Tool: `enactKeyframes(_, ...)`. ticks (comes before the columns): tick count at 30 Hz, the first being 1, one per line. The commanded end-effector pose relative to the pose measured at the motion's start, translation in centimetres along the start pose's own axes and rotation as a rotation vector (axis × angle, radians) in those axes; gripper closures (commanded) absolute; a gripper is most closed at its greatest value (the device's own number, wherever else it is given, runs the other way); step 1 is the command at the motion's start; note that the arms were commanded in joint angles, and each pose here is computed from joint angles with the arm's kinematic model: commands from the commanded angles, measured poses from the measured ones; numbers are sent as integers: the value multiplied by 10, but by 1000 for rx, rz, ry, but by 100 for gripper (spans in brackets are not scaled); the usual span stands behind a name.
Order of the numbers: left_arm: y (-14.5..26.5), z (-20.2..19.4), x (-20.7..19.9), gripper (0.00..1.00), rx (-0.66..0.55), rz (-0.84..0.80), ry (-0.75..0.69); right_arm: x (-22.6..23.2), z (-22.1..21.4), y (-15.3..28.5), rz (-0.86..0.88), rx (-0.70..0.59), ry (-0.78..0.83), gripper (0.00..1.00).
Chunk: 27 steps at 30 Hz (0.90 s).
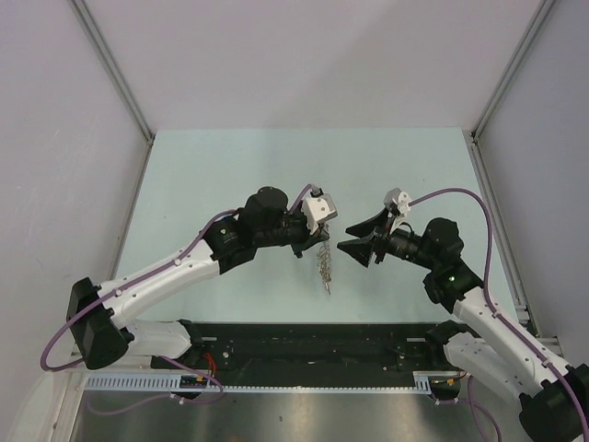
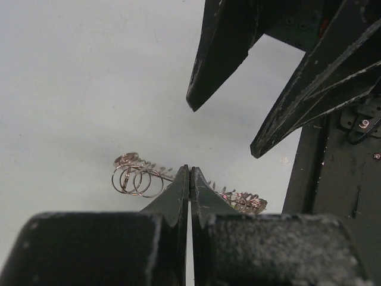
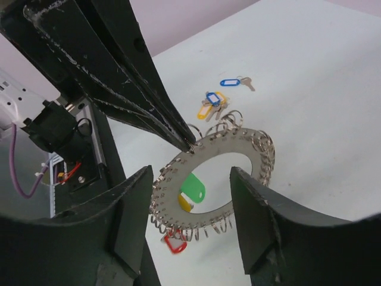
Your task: Put the keys on the keyring
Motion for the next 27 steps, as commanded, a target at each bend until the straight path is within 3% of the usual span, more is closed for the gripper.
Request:
enactKeyframes(1, 9, 30, -10, 99, -159, -62, -19, 9, 22, -7, 106, -60, 67, 43)
enactKeyframes(11, 13, 32, -21, 100, -233, -140, 3, 8, 9, -14, 210, -3, 79, 58)
enactKeyframes(27, 14, 39, -30, 100, -266, -229, 14, 14, 10, -11, 308, -1, 104, 66)
Point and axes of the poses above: each gripper's point midway between its finger pads, its own y axis back along the fingers, its own x axis along the line the jaws close on, z = x × y, the point moved 7 cm from there along y, back along the fingers, and after that the axes turned 2 degrees about y, right-handed, at the moved point
